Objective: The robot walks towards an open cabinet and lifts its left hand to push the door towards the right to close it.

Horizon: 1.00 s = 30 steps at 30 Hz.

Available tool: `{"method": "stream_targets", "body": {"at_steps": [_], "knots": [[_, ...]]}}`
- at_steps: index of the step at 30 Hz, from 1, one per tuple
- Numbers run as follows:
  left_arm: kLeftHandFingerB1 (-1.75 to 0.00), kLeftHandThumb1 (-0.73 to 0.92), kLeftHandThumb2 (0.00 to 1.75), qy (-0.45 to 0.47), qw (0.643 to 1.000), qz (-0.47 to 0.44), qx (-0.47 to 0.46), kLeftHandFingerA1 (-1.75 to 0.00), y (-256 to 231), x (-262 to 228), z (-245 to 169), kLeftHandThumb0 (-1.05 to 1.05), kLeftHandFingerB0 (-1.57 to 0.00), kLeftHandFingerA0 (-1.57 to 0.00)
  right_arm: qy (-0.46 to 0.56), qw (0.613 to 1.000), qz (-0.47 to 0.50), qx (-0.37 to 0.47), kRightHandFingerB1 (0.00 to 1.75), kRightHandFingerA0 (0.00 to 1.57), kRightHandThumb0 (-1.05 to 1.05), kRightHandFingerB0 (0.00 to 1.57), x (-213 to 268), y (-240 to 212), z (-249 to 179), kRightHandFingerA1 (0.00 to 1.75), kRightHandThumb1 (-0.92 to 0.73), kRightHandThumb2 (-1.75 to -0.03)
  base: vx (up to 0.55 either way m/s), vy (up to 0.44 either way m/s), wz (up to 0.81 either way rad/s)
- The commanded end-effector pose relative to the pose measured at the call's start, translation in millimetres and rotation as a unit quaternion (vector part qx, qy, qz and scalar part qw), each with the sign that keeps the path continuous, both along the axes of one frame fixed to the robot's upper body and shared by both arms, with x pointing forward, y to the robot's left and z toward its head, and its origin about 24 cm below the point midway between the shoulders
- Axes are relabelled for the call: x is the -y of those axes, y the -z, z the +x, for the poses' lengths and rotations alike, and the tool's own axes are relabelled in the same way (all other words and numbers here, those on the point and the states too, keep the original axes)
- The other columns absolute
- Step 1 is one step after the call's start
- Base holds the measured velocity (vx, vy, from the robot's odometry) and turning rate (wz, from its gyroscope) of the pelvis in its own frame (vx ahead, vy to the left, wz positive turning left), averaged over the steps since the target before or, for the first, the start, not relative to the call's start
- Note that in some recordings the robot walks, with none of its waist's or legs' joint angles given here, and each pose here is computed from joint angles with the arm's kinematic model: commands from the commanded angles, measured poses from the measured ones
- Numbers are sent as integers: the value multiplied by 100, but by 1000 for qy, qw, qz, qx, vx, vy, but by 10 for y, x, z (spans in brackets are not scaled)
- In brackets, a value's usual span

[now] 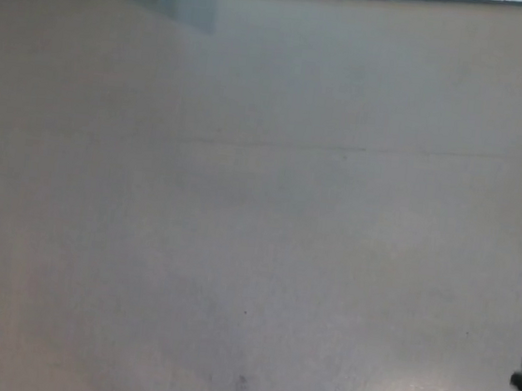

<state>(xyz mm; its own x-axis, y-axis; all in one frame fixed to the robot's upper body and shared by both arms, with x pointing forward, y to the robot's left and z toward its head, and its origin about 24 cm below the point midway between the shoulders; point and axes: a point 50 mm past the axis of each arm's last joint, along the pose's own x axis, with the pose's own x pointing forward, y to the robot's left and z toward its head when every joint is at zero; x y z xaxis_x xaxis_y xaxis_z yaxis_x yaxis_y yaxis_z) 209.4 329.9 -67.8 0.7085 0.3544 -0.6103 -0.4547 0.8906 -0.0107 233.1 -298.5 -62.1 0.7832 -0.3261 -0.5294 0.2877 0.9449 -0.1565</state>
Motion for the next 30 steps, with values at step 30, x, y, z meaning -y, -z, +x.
{"method": "stream_targets", "body": {"at_steps": [30], "knots": [[-46,61,57,-22,998,-39,37,-52,-4,-147,-119,-22,-47,-61,44,997,52,31,41,66,-31,45,82,146,-273,52,-72,-61,257,-48,6]]}}
